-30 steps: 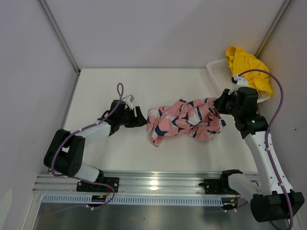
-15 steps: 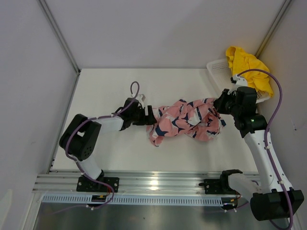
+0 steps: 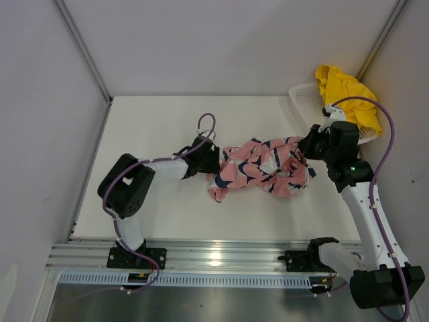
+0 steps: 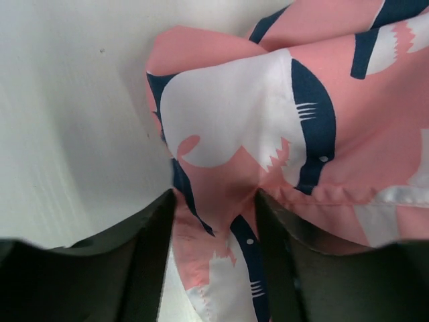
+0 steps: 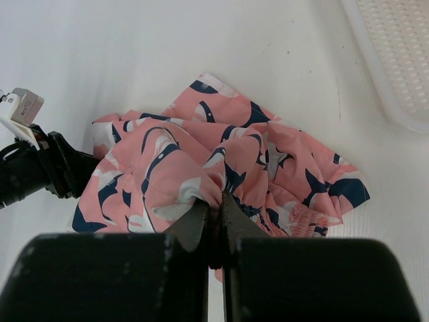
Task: Fold and stack the shorts
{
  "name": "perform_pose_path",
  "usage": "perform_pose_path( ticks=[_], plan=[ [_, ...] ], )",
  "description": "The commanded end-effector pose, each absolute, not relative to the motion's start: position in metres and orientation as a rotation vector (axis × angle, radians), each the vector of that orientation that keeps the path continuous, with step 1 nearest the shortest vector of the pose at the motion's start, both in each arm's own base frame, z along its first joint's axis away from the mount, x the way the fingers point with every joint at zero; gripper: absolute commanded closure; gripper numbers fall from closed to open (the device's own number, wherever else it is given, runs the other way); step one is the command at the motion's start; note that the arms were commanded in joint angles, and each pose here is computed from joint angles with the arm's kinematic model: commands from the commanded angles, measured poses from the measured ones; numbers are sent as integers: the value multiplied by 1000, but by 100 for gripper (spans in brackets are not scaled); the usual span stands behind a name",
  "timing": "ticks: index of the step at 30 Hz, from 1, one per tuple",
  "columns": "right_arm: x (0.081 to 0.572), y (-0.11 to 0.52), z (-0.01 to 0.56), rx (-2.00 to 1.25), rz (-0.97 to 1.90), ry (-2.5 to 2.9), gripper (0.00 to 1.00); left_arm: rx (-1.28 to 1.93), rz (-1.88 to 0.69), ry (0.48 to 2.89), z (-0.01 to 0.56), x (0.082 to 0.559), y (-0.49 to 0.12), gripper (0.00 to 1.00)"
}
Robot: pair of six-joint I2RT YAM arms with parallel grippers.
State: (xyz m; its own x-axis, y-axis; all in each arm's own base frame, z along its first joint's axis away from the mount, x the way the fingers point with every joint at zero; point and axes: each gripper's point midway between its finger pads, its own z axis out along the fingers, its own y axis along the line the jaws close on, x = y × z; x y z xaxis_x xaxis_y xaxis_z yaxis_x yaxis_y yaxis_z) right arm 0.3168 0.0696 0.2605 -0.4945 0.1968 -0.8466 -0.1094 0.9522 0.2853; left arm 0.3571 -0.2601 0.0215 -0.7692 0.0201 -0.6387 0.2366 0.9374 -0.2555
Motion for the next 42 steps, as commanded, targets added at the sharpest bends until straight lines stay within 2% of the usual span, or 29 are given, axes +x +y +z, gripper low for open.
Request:
perform_pose_path(
  ticks=[1, 2, 4, 7, 13, 14, 17, 24, 26, 31, 33, 34, 36, 42],
  plan=[
    [320, 67, 272, 58, 359, 2009, 100, 226, -252, 2595, -27, 325, -237, 48],
    [320, 67, 271, 59, 359, 2012, 100, 222, -251, 2603, -30, 323, -237, 57],
    [320, 67, 271, 60, 360, 2012, 100, 217, -256, 2598, -29, 323, -237, 62],
    [320, 67, 270, 60, 360, 2014, 100, 205, -245, 2588, -24, 323, -234, 76],
    [321, 68, 264, 65, 362, 2034, 100, 169, -151, 2560, 2, 333, -213, 92],
    [321, 69, 262, 64, 364, 2042, 100, 147, -151, 2537, 16, 340, -207, 99],
    [322, 72, 259, 60, 382, 2052, 100, 94, -166, 2510, 41, 348, -190, 100],
    [329, 84, 262, 22, 451, 2055, 100, 9, -302, 2270, 174, 366, -168, 100],
    [332, 91, 273, -17, 490, 2052, 100, -9, -307, 2245, 199, 365, -157, 100],
    [316, 121, 328, -176, 610, 1928, 100, -42, -368, 2046, 307, 350, -136, 100],
    [298, 129, 360, -213, 660, 1840, 100, -51, -373, 1991, 333, 338, -128, 100],
    [287, 137, 370, -246, 705, 1814, 100, -67, -384, 1909, 367, 327, -121, 100],
    [262, 145, 401, -292, 772, 1737, 100, -79, -378, 1871, 387, 310, -111, 100],
    [170, 166, 472, -440, 973, 1521, 100, -84, -433, 1644, 473, 242, -83, 100]
  ],
)
